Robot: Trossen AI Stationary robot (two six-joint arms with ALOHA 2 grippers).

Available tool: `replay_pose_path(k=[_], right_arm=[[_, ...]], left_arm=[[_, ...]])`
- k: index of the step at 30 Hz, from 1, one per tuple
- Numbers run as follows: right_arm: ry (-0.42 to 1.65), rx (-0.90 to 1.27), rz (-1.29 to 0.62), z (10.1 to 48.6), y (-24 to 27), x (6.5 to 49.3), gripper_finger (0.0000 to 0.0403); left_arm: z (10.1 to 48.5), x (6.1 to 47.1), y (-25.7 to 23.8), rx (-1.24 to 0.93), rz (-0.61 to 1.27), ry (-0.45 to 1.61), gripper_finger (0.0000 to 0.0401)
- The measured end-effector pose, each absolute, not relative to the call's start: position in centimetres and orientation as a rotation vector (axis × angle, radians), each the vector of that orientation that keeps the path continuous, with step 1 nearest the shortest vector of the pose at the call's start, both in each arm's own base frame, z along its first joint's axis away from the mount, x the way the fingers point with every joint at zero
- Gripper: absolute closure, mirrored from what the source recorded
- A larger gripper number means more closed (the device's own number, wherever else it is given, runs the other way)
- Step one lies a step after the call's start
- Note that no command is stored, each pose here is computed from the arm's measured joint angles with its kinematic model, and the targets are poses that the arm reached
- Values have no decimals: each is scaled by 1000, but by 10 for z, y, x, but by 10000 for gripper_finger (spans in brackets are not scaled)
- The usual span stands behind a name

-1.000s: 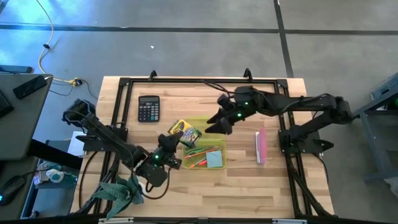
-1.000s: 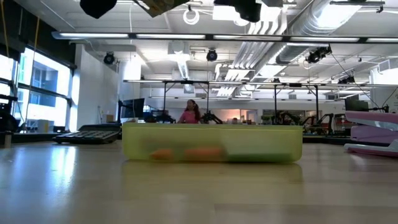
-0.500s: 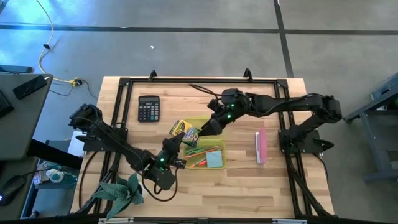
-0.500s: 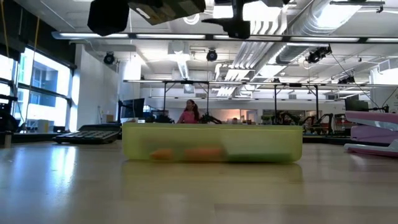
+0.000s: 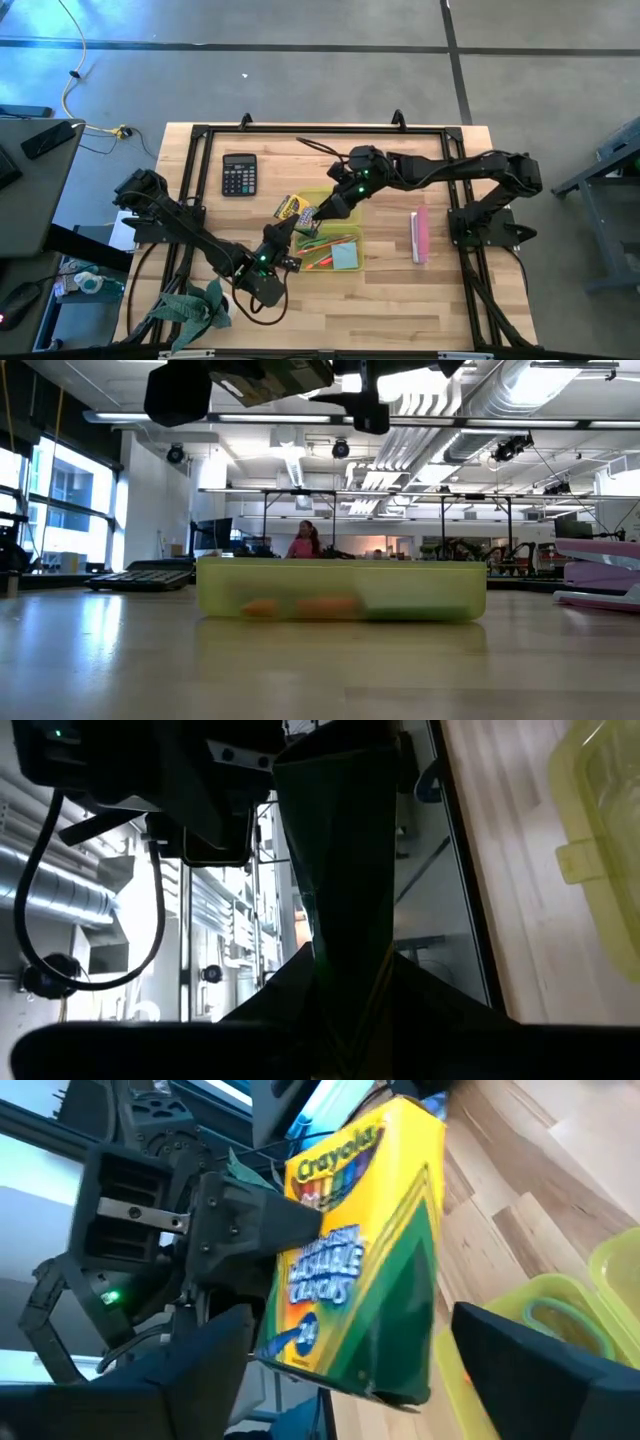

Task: Pack school essentials
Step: Put the yellow crayon box into the yellow supply box

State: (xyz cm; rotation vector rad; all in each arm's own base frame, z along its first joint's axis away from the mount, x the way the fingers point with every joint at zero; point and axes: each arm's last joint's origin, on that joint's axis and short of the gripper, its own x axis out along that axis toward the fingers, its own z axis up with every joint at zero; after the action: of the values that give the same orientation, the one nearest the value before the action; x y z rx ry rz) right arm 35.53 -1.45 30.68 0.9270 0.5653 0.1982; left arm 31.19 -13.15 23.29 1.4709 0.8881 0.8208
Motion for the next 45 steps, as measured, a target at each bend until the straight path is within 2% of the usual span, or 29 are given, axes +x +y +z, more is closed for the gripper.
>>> replay_pose_path(k=[9,23,37,45], right_arm=[[569,909,198,307,-4,356,153],[587,887,201,299,3,360,253],[596,888,209,299,3,360,265],[586,881,217,299,4,361,266]], left_arm=[[233,312,-132,1465,823,884,327],[232,312,-132,1475,813,888,327],[232,312,-132,1444,787,866,320],[232,313,-132,1414,773,848,275]])
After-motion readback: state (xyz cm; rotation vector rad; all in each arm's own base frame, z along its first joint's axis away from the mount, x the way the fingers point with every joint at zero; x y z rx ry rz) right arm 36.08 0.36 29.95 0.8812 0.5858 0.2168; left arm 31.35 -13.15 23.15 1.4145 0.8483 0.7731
